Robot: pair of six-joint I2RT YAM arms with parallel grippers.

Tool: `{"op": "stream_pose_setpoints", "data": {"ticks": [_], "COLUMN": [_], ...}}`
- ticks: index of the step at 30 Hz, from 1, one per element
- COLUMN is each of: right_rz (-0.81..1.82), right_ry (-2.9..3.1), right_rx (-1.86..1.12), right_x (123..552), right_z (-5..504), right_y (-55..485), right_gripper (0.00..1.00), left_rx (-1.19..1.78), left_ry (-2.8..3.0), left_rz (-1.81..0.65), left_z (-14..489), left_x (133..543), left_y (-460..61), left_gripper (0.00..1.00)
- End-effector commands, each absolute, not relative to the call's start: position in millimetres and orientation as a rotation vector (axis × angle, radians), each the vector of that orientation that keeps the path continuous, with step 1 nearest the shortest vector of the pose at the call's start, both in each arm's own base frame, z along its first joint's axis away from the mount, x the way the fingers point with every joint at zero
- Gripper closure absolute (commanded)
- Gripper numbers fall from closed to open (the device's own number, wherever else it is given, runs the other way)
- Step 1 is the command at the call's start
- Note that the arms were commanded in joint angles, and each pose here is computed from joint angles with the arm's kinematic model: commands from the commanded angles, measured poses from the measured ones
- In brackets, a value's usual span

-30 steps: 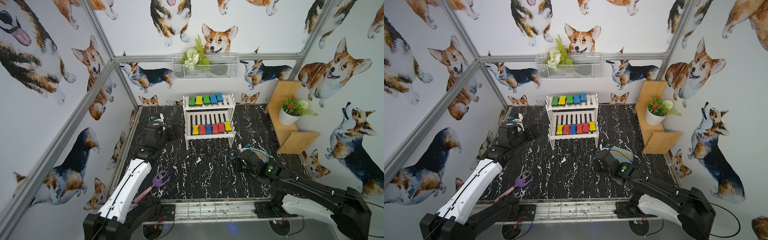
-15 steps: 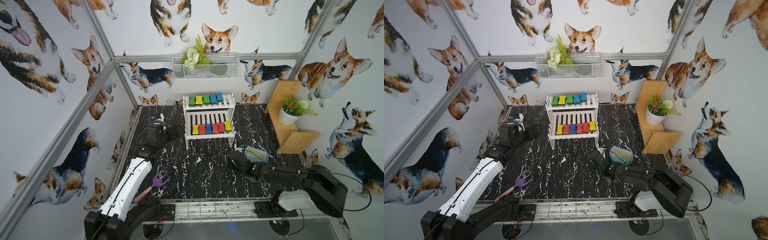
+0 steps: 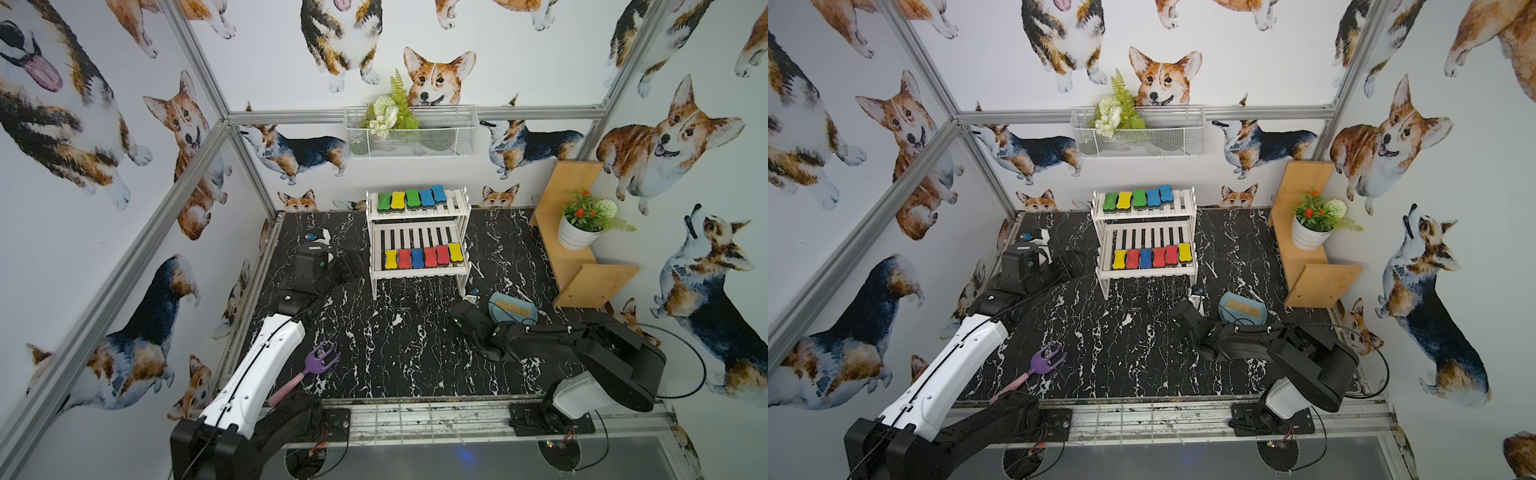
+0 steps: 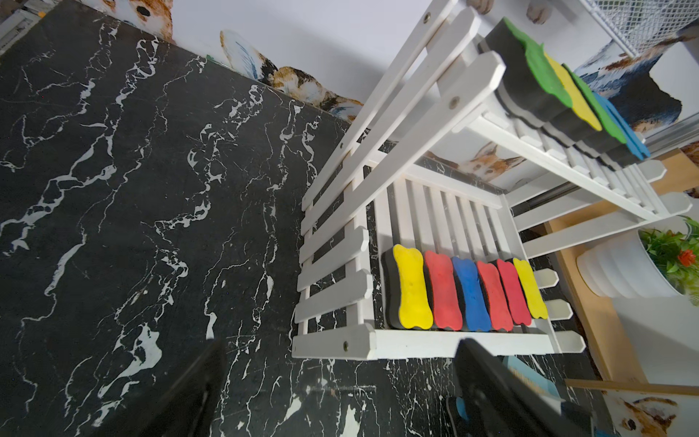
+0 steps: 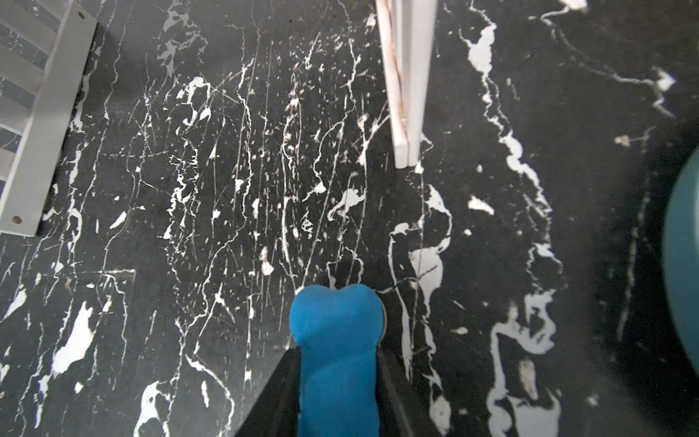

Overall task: Remove the whiteboard erasers from the shelf
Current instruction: Place the whiteboard eraser at the center of the board.

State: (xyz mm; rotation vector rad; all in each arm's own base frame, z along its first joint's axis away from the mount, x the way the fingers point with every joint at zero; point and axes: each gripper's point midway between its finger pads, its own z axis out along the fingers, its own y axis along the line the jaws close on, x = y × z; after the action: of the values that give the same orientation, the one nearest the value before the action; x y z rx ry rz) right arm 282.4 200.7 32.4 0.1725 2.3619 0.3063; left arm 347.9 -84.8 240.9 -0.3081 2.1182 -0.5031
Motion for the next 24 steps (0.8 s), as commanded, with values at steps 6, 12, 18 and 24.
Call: {"op": "stream_pose_setpoints", "data": {"ticks": [6, 12, 18, 24], "right_rz": [0.294, 0.315, 0.332, 0.35], "right_ry": [2.346, 2.308, 2.298, 2.307], "right_rx": [0.144, 0.134, 0.1, 0.046], "right_x": [286.8, 289.3, 289.0, 281.1], "right_z": [36.6, 53.9, 72.5, 96.0], "right_y": [202.8, 203.8, 206.4, 206.0], "right_gripper": [0.46, 0.22, 0.2, 0.2], "left_rx": [-0.286, -0.281, -0.278, -0.274], "left_ry": [2.112, 2.113, 2.114, 2.108], "left_rz": [-0.512, -0.519, -0.535, -0.556], "left_z": [241.3, 242.0, 243.4, 246.2], "left_x": [349.8, 350.5, 350.4, 348.1], "left_y": [-87.4, -88.8, -91.0, -93.1], "left_gripper": [0.0, 0.0, 0.0, 0.0]}}
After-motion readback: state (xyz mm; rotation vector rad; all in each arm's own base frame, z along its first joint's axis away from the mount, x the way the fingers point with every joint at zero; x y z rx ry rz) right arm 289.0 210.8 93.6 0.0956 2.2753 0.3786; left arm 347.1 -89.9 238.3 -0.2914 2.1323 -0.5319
